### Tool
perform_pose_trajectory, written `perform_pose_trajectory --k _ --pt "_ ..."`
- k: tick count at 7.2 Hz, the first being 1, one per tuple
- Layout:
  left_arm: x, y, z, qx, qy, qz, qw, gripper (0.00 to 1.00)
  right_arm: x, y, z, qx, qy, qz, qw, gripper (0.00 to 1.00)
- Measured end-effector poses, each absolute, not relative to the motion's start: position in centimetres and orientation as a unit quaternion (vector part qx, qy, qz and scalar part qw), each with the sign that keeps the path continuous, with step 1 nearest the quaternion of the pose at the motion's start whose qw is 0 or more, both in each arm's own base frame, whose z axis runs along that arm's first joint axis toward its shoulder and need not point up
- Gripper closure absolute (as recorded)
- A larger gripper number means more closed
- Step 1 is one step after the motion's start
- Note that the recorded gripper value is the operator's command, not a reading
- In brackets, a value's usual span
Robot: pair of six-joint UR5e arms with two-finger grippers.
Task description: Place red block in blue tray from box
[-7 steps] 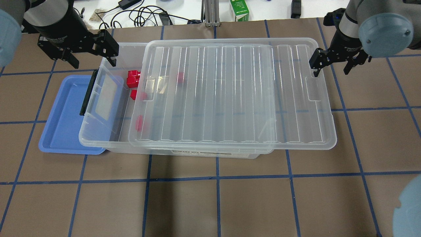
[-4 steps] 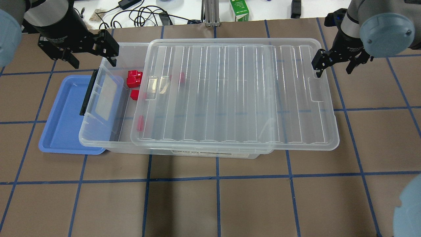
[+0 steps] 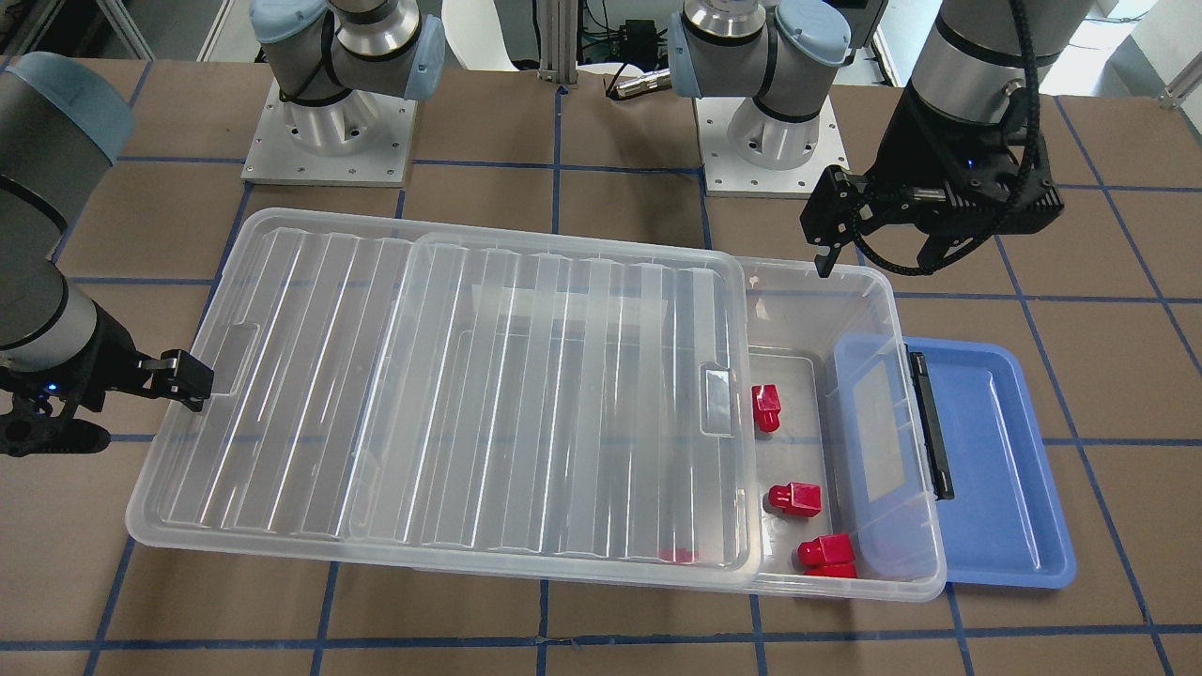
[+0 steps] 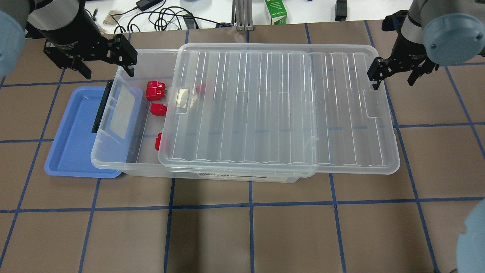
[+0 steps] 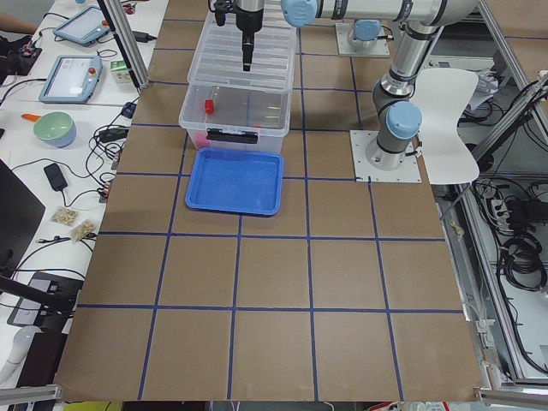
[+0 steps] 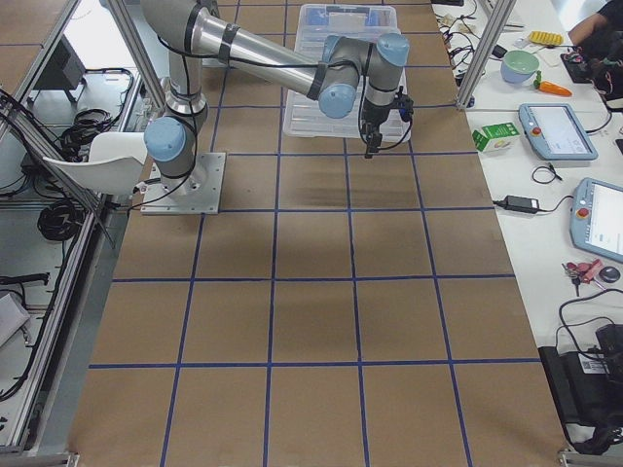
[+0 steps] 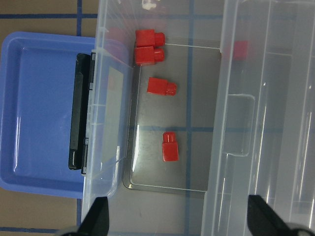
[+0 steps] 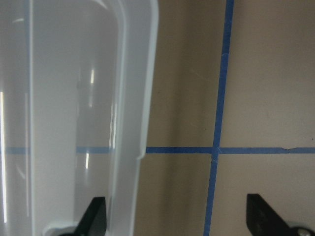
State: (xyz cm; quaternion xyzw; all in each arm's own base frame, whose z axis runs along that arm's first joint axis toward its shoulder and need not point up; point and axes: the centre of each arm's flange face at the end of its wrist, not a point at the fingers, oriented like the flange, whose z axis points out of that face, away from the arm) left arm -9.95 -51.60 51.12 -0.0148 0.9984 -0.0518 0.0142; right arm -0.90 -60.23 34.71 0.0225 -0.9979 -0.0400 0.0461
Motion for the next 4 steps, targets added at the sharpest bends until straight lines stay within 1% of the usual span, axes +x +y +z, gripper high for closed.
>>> perform_pose_trajectory --k 4 --pt "-9.9 -51.6 51.1 -0.015 0.998 -0.052 0.015 0.0 -0.3 -60.2 36.1 0.022 -0.999 -0.029 0.034 0.0"
